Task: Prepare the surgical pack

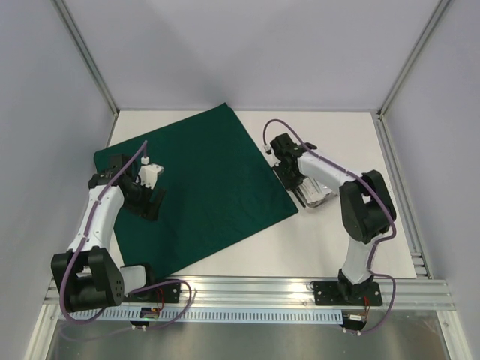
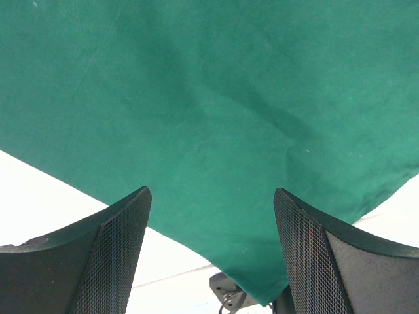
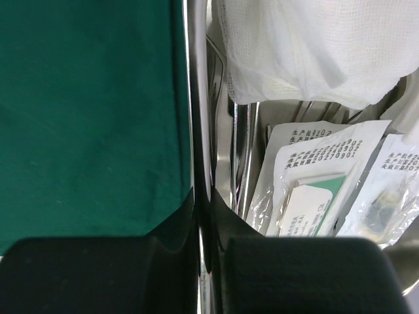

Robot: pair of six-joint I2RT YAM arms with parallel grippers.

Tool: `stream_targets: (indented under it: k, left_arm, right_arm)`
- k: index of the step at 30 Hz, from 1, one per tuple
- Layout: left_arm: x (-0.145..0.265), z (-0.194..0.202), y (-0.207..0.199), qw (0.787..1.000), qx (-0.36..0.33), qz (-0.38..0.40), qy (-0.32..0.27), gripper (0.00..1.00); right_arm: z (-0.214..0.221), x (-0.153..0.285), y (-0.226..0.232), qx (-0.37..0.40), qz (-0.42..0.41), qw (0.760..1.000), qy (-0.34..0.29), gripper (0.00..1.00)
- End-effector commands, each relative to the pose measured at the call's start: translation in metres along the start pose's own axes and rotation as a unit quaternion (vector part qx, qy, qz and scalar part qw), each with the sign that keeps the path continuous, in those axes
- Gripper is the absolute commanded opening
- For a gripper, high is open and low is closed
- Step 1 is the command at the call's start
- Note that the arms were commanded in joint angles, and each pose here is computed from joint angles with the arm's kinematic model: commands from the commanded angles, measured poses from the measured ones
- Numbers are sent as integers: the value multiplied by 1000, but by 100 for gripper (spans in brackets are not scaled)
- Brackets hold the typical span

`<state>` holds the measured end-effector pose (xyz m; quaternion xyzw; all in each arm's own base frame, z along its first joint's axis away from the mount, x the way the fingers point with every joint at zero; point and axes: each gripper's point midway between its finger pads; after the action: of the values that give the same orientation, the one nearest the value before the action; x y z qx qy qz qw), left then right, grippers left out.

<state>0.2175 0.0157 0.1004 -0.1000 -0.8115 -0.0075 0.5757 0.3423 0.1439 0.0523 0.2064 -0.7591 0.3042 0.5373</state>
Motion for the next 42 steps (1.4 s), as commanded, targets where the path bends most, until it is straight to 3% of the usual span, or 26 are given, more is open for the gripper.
stream_targets:
  k: [1,6,14,21,28,31,32,35,38,42]
  left_arm:
    - [-11,-3,12,1000,0,-20,7,85]
    - [-24,3,22,999,6,-40,27,84]
    - [-36,10,39,997,28,-64,43,86]
    - [-29,26,75,992,88,-79,40,86]
    - [-19,44,112,984,157,-73,32,86]
    - [-20,48,115,985,156,-66,36,86]
    - [-21,50,115,986,151,-65,40,86]
    - [-19,49,109,987,146,-52,34,86]
    - [-16,44,102,989,145,-35,20,86]
    - [-5,32,90,989,146,-7,-1,81]
  right_arm:
    - [-41,14,1,38,22,999,-31,0]
    - [-85,13,32,86,15,995,-49,0]
    - [-146,1,130,195,-21,978,-70,0]
    - [-192,12,221,311,-51,939,-138,0]
    - [-210,32,309,376,-90,896,-218,4]
    - [-220,45,340,388,-102,878,-260,17]
    - [-223,48,346,389,-105,875,-269,27]
    - [-235,64,361,382,-109,866,-303,43]
    - [-240,79,359,369,-111,866,-319,53]
    - [-240,101,347,344,-104,873,-331,58]
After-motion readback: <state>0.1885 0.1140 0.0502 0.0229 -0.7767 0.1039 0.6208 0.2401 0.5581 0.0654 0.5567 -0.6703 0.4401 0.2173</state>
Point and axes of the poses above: each gripper's point midway between its finger pads, its own x axis back along the fingers, its own y axis along the line the jaws close on, z = x × y, and after that the axes turned 14 degrees about x, right-handed
